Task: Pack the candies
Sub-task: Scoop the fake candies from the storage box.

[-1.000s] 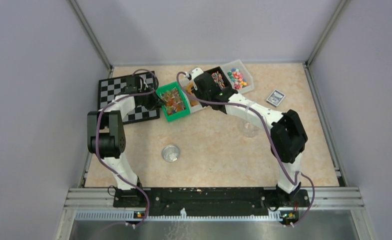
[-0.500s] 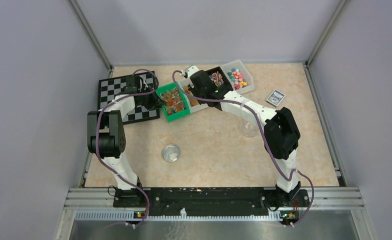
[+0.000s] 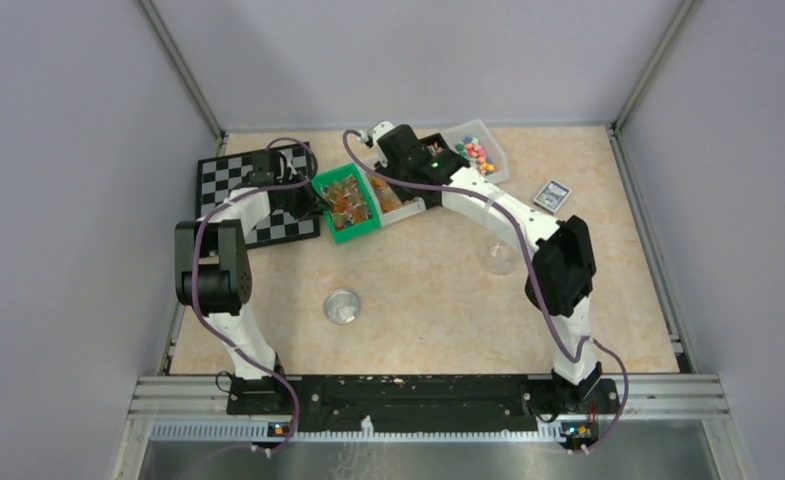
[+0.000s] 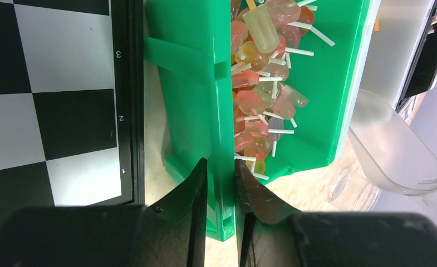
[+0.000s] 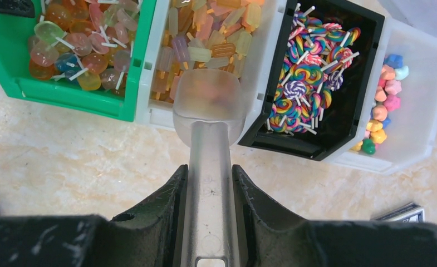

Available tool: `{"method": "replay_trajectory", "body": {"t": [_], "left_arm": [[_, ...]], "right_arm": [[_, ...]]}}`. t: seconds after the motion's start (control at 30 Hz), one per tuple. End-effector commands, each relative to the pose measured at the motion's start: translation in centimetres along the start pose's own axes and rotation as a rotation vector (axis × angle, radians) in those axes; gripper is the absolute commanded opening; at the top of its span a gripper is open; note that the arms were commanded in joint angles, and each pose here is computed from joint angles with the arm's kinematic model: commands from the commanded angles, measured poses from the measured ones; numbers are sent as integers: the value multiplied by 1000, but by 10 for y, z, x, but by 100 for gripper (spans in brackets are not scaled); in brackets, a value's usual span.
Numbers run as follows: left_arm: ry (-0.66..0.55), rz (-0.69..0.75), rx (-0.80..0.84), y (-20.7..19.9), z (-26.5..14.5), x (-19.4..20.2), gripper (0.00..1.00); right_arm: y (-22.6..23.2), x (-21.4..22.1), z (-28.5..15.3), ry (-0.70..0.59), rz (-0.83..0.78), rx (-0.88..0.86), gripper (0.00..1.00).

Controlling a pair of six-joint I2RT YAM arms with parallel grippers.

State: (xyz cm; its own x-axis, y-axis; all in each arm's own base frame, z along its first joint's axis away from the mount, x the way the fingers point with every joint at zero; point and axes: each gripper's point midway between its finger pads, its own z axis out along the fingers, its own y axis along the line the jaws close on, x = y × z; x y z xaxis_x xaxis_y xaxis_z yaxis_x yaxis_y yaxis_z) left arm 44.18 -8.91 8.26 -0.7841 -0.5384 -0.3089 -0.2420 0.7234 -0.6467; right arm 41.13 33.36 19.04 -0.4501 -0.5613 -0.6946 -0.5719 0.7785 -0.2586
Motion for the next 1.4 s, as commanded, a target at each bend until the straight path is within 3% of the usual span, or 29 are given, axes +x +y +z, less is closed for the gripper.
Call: {"method": "replay_trajectory", "body": {"t": [0.0,0.4,1.07,1.37], "left_arm": [[16,-4,-20,9,8,1,25],[19,-2,-18,8,8,1,25],[36,-6,-11,8,10,4,25],[42,-7,-5,8,10,5,24]], "right_arm": [[-2,7,0,65,2,13,0],[7,6,35,123,29,25,0],[18,35,56,-159,173,35,0],[18,24,59,-263,206,39,0]]}}
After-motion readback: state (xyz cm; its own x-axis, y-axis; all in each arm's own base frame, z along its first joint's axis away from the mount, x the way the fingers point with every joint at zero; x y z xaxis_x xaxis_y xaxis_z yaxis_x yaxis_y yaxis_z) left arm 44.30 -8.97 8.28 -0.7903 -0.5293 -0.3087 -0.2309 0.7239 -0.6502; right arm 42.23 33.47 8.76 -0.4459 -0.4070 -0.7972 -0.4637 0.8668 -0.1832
